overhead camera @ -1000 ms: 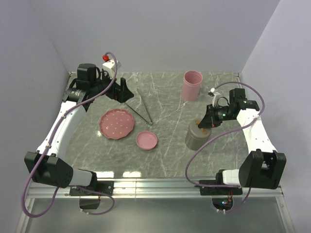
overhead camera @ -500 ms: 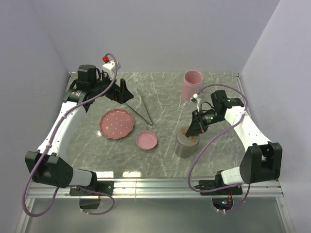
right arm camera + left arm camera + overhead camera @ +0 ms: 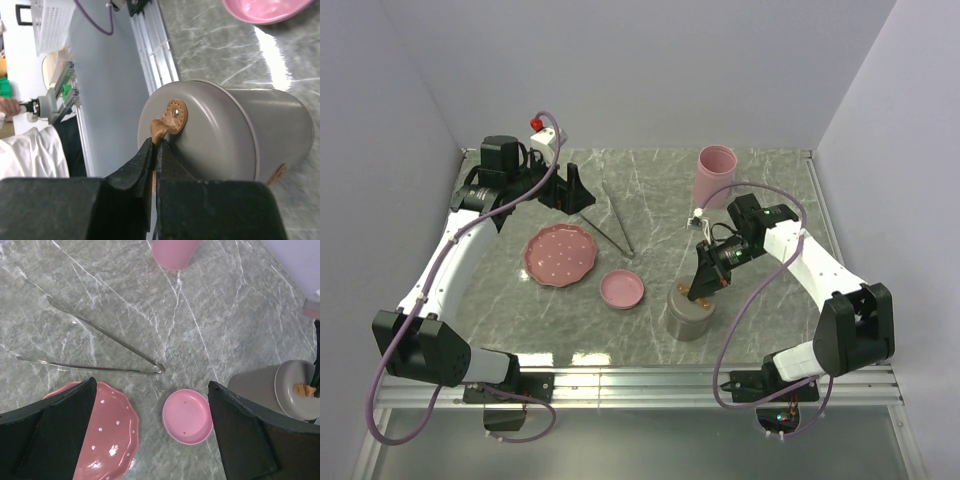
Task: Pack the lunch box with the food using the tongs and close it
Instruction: Move the lunch box
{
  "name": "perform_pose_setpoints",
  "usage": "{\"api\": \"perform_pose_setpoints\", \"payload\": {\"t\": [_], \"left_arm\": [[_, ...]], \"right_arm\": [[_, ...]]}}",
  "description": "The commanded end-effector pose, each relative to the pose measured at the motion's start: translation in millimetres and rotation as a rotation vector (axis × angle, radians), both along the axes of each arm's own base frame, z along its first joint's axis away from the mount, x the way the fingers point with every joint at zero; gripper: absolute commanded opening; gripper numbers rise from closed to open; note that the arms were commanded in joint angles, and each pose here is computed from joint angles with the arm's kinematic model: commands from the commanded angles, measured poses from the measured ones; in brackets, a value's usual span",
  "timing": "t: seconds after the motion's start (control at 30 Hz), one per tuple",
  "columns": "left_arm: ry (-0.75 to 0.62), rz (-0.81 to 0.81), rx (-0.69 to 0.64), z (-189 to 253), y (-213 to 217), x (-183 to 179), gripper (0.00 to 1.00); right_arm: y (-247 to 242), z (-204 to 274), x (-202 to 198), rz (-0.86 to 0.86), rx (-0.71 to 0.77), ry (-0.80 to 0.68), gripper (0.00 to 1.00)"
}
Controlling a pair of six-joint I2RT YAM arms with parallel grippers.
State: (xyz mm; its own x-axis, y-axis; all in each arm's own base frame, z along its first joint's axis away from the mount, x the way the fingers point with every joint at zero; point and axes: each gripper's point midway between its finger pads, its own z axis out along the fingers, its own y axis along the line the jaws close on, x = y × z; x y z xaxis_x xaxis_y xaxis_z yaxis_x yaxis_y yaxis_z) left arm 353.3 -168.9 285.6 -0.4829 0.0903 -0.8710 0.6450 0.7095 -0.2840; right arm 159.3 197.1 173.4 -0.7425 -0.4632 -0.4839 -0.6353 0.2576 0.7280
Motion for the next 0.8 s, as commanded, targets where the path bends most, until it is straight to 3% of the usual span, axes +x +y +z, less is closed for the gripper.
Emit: {"api": "perform_pose_setpoints", "payload": {"t": [0.0,0.23,0.4,0.5,0.77], "left_arm": [[-0.037,-0.011,-0.033,14.1,-1.3,-1.7,1.0],[-0.036,-0.01,-0.033,11.7,0.5,-1.9,0.99],[-0.04,-0.018,-0.013,5.2,2.4,-5.3,0.99],[-0.051,-0.02,-0.017,5.2,2.7,-9.6,0.99],[-0.092,-0.063,0.024,-0.8,4.1,-15.1,0.99]], "right_arm": [[-6.2,-26.7,-6.5,0.035,-0.104,-0.004,0.0],[-9.0,-27.4,-4.3,0.025,-0.134,-0.028,0.01],[-11.7,-20.9,5.8,-0.019,-0.164,-0.088,0.28],[-12.9,-14.9,11.9,-0.045,-0.178,-0.135,0.38],[-20.1,-0.2,27.3,-0.133,-0.229,-0.242,0.52]]}}
